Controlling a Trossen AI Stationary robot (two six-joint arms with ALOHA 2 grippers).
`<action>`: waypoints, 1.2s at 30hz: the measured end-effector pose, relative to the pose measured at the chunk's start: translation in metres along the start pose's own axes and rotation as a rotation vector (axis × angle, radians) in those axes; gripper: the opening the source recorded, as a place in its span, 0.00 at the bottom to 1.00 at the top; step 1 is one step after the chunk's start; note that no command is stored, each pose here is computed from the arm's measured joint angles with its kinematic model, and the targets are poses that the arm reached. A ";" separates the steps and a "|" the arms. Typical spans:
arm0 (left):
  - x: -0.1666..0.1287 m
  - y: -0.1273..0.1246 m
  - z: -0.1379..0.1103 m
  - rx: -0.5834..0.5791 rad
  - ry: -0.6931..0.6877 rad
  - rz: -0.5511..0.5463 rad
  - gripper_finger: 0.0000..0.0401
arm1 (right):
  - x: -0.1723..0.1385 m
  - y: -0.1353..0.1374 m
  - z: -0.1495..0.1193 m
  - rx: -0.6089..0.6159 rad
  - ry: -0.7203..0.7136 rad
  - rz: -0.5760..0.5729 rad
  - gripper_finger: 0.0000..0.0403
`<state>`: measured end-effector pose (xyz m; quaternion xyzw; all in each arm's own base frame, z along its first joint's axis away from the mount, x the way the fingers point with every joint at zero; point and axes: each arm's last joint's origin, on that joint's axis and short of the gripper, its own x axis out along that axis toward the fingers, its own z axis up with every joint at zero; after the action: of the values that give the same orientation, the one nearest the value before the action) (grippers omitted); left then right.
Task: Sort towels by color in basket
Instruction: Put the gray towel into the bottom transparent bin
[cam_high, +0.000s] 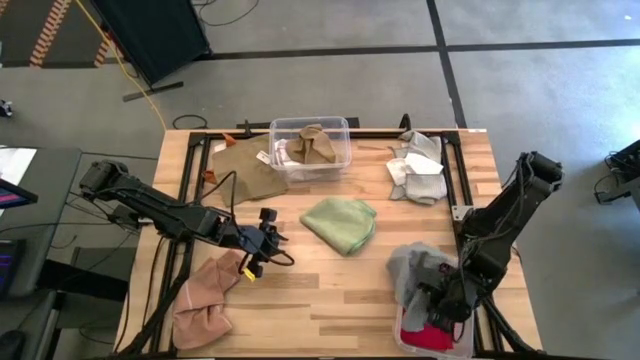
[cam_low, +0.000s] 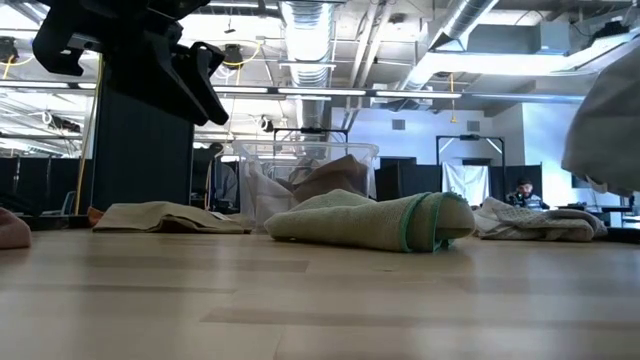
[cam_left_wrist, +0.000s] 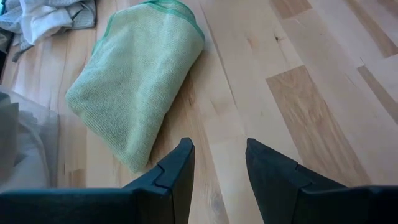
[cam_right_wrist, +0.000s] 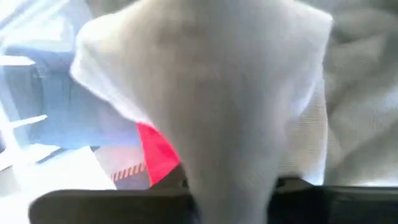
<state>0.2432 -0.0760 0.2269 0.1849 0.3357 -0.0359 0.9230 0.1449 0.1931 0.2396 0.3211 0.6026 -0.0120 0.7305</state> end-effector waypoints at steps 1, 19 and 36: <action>0.000 0.000 0.000 0.000 0.000 0.000 0.35 | -0.004 0.002 0.000 -0.002 -0.001 0.000 0.27; 0.010 -0.008 -0.006 -0.034 -0.251 -0.089 0.35 | -0.064 0.032 0.006 -0.002 -0.063 0.004 0.59; 0.134 -0.007 0.050 0.009 -0.456 -0.001 0.38 | -0.092 0.038 0.034 -0.145 -0.306 -0.052 0.58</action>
<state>0.3759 -0.0932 0.1751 0.1760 0.1184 -0.0785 0.9741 0.1650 0.1731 0.3407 0.2463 0.4916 -0.0360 0.8345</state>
